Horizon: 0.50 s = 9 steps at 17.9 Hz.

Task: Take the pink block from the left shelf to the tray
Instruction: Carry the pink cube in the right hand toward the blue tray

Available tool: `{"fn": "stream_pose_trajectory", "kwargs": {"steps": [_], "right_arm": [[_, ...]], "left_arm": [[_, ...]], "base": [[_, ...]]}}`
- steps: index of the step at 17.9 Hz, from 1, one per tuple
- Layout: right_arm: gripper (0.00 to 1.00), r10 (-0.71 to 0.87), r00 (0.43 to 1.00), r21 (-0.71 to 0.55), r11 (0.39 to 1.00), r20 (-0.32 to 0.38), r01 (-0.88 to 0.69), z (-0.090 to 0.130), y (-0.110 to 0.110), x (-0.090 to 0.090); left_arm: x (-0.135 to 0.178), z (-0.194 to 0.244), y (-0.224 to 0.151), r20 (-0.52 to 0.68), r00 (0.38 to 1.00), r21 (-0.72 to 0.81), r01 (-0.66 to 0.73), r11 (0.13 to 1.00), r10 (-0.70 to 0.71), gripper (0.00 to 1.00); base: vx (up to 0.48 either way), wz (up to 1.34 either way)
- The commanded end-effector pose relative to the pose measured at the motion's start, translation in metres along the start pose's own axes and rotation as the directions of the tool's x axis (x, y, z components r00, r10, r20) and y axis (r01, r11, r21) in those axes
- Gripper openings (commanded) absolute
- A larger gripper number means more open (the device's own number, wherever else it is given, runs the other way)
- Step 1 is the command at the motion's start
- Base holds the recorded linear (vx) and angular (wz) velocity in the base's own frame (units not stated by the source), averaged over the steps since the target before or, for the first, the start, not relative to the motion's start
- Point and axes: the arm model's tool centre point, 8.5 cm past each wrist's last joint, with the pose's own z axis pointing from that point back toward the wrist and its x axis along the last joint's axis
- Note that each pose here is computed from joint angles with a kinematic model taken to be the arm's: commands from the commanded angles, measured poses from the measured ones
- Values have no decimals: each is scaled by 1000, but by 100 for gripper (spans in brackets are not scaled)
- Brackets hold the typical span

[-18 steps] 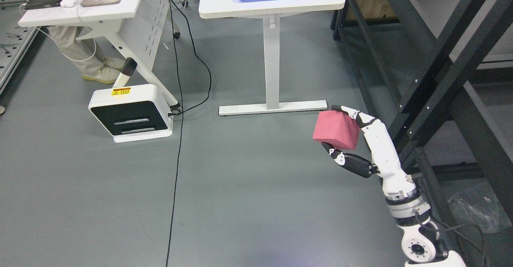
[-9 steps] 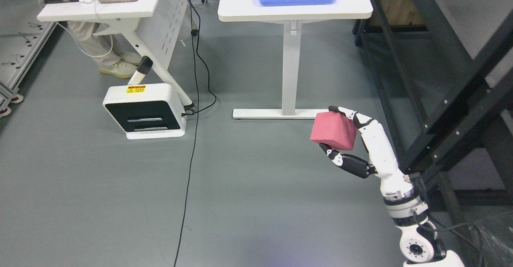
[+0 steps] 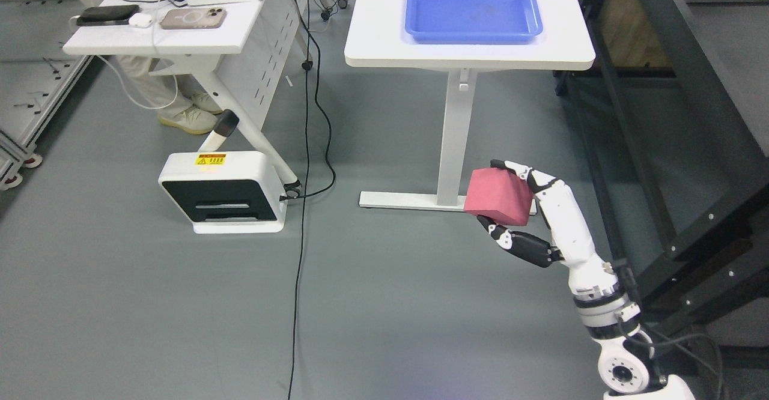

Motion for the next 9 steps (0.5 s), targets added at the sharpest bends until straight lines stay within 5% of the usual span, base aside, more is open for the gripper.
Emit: {"fn": "stream_pose_trajectory", "kwargs": {"steps": [1,9], "right_arm": [[6,8,1000,41,999,-1,-8,1,4,-1],[6,-2,1000,49,999,15,2,-1,7,3]], "left_arm": [[26,-1,9,47,999,14,-9,1000,8,100],[26,-1,9,47,999,14,-9,1000,8,100]], "base": [[363,-169],[307,-69]]}}
